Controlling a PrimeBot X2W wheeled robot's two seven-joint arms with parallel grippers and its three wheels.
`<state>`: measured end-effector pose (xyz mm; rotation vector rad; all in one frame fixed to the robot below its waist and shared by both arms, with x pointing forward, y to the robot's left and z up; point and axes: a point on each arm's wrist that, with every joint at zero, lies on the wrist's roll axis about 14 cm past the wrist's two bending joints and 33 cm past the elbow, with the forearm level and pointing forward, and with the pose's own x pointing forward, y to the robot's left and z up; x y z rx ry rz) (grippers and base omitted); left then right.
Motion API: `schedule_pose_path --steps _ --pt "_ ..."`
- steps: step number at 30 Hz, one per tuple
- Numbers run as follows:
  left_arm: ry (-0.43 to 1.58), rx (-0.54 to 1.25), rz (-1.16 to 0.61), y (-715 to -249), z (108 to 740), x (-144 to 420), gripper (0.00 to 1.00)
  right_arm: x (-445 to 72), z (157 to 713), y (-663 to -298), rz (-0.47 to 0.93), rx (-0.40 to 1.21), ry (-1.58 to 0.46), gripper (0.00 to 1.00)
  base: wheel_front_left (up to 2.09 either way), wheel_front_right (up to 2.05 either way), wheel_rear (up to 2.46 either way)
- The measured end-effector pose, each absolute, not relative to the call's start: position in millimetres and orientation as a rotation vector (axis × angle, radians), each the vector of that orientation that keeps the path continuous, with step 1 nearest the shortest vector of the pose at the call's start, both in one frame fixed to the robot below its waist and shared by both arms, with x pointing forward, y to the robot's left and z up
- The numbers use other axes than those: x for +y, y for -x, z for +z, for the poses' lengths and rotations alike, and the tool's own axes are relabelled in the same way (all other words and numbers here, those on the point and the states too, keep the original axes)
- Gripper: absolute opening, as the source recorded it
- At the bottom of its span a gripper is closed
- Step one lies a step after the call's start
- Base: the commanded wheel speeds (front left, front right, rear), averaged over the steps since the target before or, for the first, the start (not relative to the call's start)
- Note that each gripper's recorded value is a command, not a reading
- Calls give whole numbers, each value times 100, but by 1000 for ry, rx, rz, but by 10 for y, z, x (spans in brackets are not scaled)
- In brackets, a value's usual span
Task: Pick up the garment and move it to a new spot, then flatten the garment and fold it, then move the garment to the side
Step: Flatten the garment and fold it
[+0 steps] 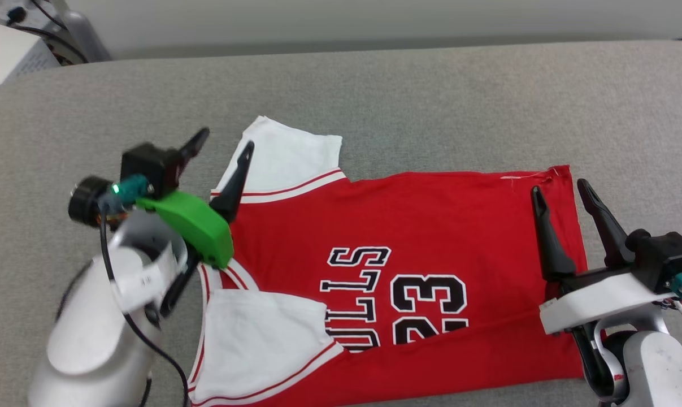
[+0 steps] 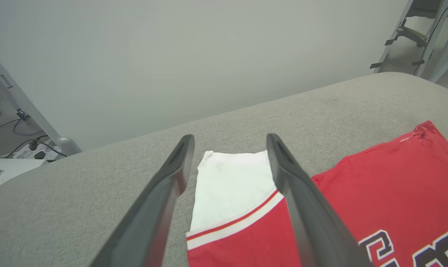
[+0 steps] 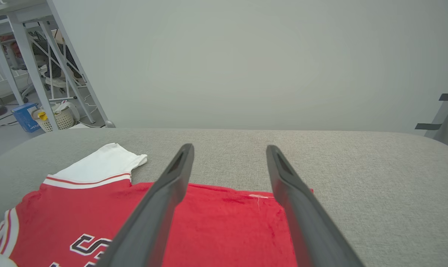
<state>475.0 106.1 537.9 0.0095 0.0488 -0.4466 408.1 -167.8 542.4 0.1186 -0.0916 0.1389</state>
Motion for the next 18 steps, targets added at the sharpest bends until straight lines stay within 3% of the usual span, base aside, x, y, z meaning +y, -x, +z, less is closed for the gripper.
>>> schedule_pose_path --steps 9,18 --pt "-218 459 -567 -5473 4909 925 100 -1765 5075 -4250 97 -38 -127 100 0 0 0" --pt "-192 831 -550 -5861 4252 1067 100 -1862 4725 -4343 58 24 -135 100 0 0 0"
